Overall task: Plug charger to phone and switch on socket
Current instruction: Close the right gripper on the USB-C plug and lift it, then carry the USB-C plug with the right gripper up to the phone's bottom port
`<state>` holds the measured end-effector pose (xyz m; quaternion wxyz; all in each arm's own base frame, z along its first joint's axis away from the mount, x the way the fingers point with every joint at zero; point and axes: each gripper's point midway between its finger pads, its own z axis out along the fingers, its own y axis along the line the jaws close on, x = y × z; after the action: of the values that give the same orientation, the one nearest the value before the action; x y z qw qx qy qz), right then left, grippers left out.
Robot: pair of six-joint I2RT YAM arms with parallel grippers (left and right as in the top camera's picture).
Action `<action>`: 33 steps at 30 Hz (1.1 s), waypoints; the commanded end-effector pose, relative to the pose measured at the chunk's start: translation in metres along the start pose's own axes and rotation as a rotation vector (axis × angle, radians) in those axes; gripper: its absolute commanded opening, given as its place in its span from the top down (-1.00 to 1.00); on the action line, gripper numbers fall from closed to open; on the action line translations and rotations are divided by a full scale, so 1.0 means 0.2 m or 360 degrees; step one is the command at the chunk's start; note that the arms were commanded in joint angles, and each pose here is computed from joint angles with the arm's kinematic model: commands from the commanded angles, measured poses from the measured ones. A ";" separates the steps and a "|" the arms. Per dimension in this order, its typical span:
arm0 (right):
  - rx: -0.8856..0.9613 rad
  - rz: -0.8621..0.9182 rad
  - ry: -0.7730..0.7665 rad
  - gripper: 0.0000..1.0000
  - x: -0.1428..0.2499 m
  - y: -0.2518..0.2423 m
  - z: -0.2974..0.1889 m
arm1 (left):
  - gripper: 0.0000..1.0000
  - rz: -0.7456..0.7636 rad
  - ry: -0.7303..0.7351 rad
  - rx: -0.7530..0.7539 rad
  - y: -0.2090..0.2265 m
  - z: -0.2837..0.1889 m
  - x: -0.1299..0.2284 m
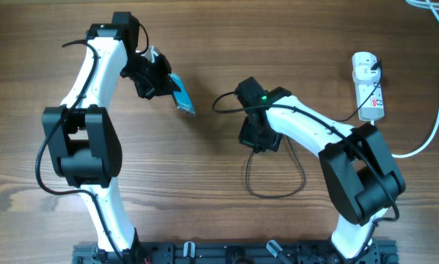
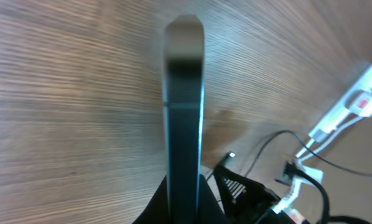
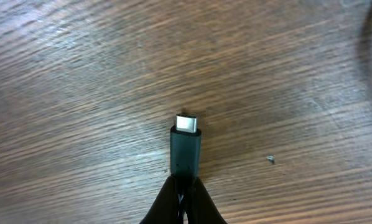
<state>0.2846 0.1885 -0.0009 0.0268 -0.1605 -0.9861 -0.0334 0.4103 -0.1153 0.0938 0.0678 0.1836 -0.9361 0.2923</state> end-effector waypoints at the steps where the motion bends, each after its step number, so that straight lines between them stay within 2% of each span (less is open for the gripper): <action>1: -0.0169 -0.0177 -0.0058 0.91 -0.03 0.08 -0.16 | 0.92 0.0165 0.0022 0.0222 -0.15 -0.06 0.05; 5: -0.0338 -0.0341 -0.0136 0.91 0.00 0.14 -0.36 | 0.92 0.0210 0.0017 0.0226 -0.18 -0.04 0.05; 6: -0.0419 -0.0433 -0.0134 0.92 0.03 0.17 -0.42 | 0.92 0.0276 0.0026 0.0266 -0.22 -0.04 0.07; 9: -0.0699 -0.0802 -0.0080 0.91 0.16 0.27 -0.56 | 0.92 0.0571 0.0118 0.0591 -0.42 -0.06 0.17; 13: -0.0747 -0.0910 -0.0093 0.91 0.26 0.32 -0.63 | 0.92 0.0689 0.0131 0.0626 -0.50 -0.01 0.21; 18: -0.0774 -0.0930 -0.0128 0.91 0.30 0.35 -0.67 | 0.92 0.0752 0.0177 0.0643 -0.57 0.04 0.28; 25: -0.0839 -0.0765 -0.0189 0.92 0.24 0.41 -0.71 | 0.92 0.0792 0.0205 0.0692 -0.61 0.04 0.32; 28: -0.0860 -0.0726 -0.0197 0.91 0.23 0.42 -0.73 | 0.92 0.0912 0.0240 0.0867 -0.68 0.00 0.37; 33: -0.0945 -0.0747 -0.0306 0.91 0.24 0.42 -0.89 | 0.92 0.0925 0.0238 0.0880 -0.68 0.00 0.37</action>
<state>0.2687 0.2668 0.1422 -0.0736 0.0629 -0.9554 -0.2789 0.3980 -0.2366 0.1584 0.0203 -0.0704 -0.8483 0.5244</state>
